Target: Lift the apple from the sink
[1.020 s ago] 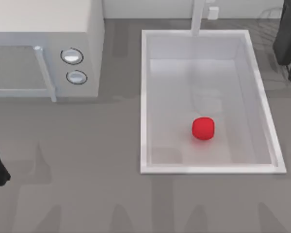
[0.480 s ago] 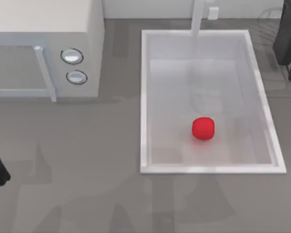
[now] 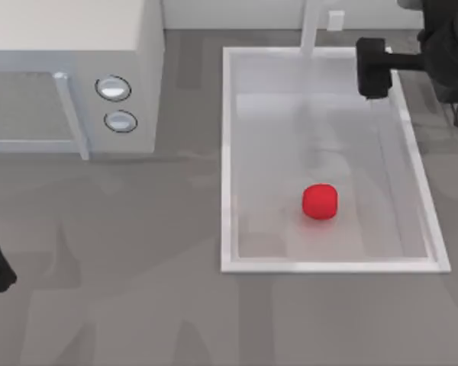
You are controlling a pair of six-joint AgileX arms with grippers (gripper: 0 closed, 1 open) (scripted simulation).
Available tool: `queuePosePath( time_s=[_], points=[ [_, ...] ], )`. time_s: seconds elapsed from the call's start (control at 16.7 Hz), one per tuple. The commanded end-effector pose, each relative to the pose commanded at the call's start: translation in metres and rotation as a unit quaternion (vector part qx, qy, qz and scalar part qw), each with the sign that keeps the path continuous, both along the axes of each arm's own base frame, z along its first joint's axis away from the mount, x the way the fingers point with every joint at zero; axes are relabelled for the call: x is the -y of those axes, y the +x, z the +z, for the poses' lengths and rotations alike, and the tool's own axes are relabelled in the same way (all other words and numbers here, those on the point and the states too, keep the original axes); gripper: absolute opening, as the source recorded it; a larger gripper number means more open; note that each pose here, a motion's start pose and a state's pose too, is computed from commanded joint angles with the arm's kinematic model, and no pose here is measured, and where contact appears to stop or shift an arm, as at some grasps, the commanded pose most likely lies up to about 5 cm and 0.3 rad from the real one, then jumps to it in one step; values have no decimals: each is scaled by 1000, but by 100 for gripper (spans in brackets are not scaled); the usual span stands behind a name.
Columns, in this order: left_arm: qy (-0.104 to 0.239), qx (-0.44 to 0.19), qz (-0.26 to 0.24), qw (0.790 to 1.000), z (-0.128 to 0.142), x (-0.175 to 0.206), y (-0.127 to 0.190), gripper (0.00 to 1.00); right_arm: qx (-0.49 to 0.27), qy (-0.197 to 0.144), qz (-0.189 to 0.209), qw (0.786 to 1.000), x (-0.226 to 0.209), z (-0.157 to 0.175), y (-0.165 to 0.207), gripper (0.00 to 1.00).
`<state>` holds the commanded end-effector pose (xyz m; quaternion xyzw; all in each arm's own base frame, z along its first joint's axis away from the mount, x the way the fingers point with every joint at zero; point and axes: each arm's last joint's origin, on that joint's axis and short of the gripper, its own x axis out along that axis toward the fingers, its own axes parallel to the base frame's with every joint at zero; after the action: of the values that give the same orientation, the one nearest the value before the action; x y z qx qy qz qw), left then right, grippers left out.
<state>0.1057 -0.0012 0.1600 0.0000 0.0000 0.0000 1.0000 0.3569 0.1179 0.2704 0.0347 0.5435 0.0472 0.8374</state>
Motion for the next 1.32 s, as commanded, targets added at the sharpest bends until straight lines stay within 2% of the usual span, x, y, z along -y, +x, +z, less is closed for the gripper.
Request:
queuePosePath(
  time_s=[0.24,0.48,1.02,1.32],
  points=[
    [0,0,0,1000,0,0,0,100,-120,-27,-5,992,-47,-57,44,100],
    [0,0,0,1000,0,0,0,100,-194,-51,-12,980,-76,-102,60,100],
    [0,0,0,1000,0,0,0,100,-210,-57,-16,976,-80,-119,63,100],
    [0,0,0,1000,0,0,0,100,-204,-55,-14,977,-84,-187,69,100]
  ],
)
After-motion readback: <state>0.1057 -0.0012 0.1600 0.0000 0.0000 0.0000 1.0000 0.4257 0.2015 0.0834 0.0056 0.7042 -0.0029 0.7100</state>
